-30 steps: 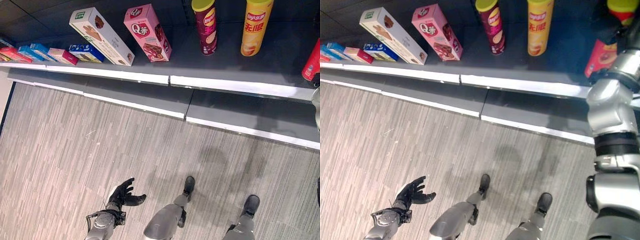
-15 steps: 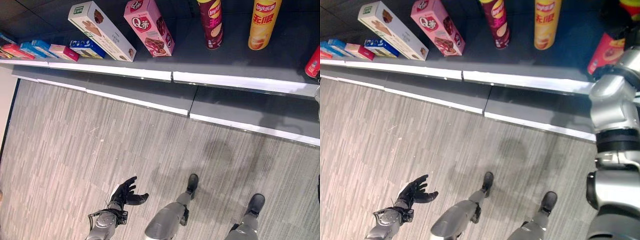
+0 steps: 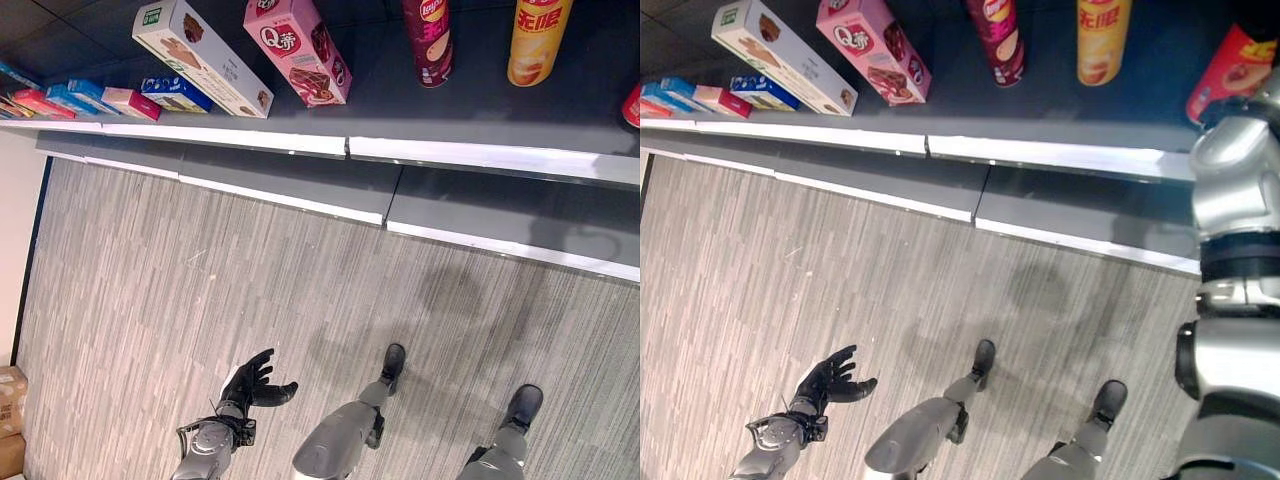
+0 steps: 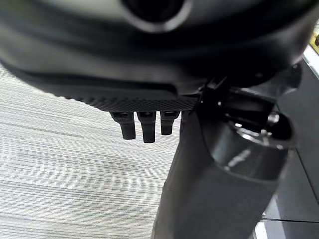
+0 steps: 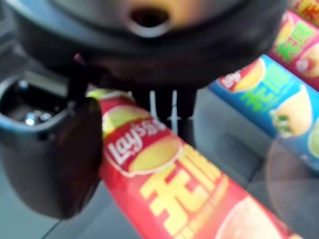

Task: Put the goods on the table back onto the shelves and tidy them up.

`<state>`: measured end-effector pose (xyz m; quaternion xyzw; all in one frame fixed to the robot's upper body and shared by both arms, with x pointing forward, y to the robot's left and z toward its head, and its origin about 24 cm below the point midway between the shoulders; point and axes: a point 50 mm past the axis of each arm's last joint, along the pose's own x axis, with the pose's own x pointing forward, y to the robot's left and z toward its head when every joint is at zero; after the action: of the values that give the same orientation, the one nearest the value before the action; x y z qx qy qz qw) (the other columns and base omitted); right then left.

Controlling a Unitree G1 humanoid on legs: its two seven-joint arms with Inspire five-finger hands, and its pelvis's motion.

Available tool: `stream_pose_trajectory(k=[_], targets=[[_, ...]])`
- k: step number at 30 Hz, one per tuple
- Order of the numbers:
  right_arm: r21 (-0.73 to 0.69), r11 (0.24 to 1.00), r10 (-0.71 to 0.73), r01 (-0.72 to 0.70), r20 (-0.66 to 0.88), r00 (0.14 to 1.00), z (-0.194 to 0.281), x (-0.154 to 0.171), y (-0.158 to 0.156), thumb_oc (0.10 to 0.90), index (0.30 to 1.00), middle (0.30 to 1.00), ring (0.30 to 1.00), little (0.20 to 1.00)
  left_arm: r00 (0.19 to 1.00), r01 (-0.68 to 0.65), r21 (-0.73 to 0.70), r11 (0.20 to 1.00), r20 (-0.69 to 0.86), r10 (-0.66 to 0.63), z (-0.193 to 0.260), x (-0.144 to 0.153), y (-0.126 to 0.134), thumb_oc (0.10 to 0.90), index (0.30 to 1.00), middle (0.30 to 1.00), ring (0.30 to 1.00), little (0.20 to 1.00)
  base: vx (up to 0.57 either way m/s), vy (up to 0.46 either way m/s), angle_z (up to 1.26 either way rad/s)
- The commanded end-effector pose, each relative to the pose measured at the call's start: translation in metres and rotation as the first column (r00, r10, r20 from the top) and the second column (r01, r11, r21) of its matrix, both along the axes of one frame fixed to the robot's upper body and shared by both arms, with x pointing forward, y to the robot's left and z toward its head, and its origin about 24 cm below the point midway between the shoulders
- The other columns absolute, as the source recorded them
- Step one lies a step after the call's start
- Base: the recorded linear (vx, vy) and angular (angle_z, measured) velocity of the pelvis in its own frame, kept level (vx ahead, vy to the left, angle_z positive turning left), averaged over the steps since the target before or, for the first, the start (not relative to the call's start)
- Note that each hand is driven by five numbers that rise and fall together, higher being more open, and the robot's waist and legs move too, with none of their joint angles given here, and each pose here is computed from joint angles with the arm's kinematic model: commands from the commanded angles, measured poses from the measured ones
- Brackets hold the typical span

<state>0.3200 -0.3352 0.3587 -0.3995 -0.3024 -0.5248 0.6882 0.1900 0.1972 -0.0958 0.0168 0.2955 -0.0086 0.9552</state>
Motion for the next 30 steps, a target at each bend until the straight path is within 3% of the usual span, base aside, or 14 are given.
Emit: stream_pose_trajectory(k=[1,30], targets=[[-0.203,0.977,-0.017,0.069,0.247,0.969,0.070,-0.041,0.012,0.400,0.300,0.300,0.300,0.300,1.000,-0.004,0.083,0.997,0.013,0.003,0.003,-0.009,0.020,0.800,0.900,0.900,0.900,0.900,0.01,0.023,-0.08],[-0.164,0.983,-0.047,0.079,0.186,0.981,0.076,-0.036,0.002,0.400,0.300,0.300,0.300,0.300,1.000,-0.024,0.073,0.997,0.013,0.023,0.002,-0.011,0.019,0.800,0.900,0.900,0.900,0.900,0.00,0.004,-0.01]])
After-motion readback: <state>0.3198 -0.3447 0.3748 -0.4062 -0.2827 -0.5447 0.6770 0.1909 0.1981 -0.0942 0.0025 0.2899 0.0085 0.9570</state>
